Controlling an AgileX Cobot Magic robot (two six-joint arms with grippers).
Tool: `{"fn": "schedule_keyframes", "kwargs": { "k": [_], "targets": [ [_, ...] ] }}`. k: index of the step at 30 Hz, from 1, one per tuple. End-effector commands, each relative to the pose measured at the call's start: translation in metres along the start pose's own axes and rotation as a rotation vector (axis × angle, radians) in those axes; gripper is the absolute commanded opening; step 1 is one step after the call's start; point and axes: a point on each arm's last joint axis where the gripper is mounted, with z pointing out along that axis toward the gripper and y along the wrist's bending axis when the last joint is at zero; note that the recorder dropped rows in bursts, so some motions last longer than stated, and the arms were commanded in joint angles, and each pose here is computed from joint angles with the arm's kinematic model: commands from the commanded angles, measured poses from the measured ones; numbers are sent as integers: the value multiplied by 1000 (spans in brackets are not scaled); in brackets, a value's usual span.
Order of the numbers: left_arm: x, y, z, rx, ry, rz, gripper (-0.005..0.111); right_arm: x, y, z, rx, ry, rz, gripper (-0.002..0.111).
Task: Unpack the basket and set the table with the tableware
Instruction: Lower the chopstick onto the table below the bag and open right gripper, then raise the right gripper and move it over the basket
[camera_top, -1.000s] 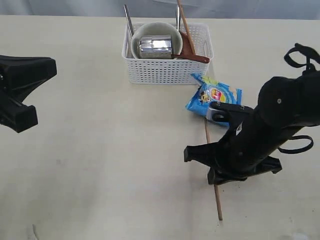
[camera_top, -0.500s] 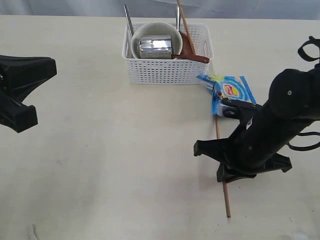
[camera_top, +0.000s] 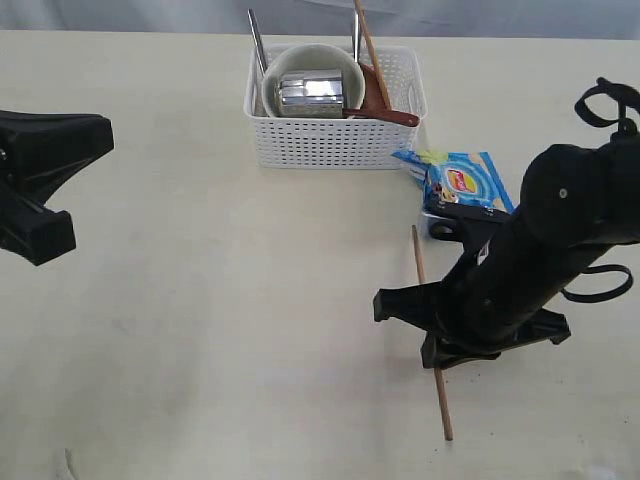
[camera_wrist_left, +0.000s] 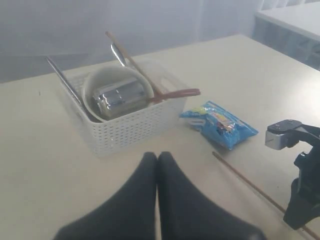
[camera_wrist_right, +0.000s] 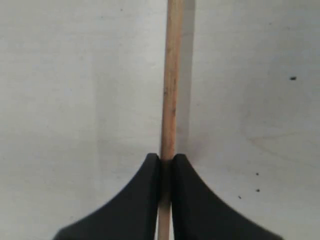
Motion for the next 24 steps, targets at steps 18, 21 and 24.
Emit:
{"fn": "schedule_keyframes", "kwargs": {
  "k": [18, 21, 24],
  "targets": [
    [2, -1, -1, 9, 3, 4, 0, -7, 2, -3, 13, -44, -1, 34],
    [2, -1, -1, 9, 5, 18, 0, -14, 9, -13, 14, -34, -33, 34],
    [5, -1, 0, 8, 13, 17, 0, -20, 18, -30, 9, -21, -78, 34]
  ]
}}
